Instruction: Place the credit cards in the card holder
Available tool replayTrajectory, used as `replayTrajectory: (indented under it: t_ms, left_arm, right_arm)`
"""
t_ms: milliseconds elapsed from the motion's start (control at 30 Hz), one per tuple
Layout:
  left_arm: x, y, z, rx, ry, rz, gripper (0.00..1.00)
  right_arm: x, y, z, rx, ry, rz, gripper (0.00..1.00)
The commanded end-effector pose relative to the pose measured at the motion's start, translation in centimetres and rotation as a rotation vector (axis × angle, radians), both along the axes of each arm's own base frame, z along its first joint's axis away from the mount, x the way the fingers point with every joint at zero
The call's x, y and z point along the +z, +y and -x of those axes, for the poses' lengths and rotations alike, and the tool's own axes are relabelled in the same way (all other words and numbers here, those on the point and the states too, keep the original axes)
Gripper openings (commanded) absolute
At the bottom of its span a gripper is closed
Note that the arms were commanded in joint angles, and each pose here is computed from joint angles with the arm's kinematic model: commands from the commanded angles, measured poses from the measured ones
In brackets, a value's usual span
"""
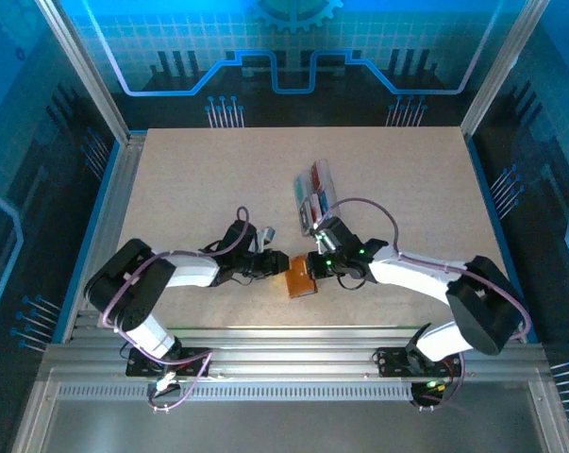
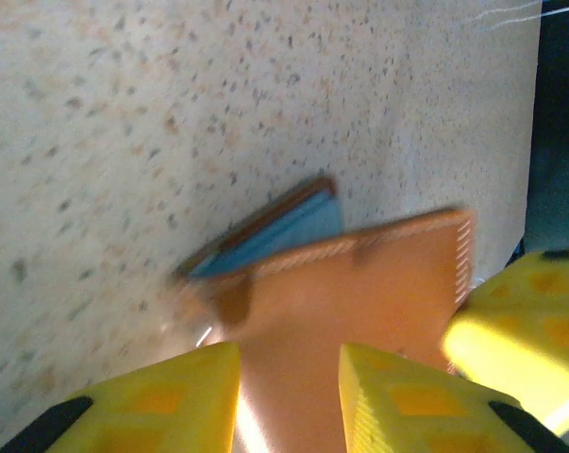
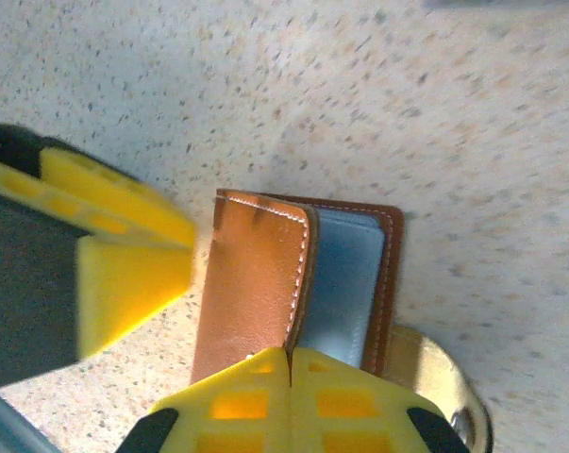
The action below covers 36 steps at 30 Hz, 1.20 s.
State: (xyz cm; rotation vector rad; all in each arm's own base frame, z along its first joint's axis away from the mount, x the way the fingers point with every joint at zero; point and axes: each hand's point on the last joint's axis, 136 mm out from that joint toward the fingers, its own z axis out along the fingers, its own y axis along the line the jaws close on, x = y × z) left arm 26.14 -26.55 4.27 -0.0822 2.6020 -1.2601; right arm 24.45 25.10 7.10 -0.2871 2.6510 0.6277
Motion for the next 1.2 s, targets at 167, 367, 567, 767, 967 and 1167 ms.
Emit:
replayTrajectory:
  t_ms: [167, 367, 567, 767, 967, 1167]
  left_arm:
    - [0.6, 2.3, 1.9, 0.005, 0.042, -0.065, 0.37]
    - [-0.3, 4.2, 2.4, 0.052, 0.066, -0.128, 0.37]
    - [-0.9, 5.7, 2.8, 0.101, 0.079, -0.138, 0.37]
    - [-1.1, 6.5, 3.1, 0.115, 0.082, -0.159, 0.36]
    - [-1.2, 7.7, 3.2, 0.145, 0.085, -0.195, 0.26]
    - [-1.1, 8.5, 3.4, 0.167, 0.084, -0.204, 0.23]
  right_arm:
    - [1.7, -4.3, -0.1, -0.027, -0.081, 0.292, 0.00]
    - [3.3, -3.0, -0.7, -0.009, -0.170, 0.484, 0.00]
    - [3.5, -0.2, -0.7, 0.061, -0.214, 0.582, 0.00]
    - [2.9, 2.2, -0.6, 0.113, -0.236, 0.689, 0.00]
    - [1.7, 5.6, 0.4, 0.190, -0.194, 0.627, 0.00]
    - [0.9, 8.5, 1.6, 0.254, -0.111, 0.453, 0.09]
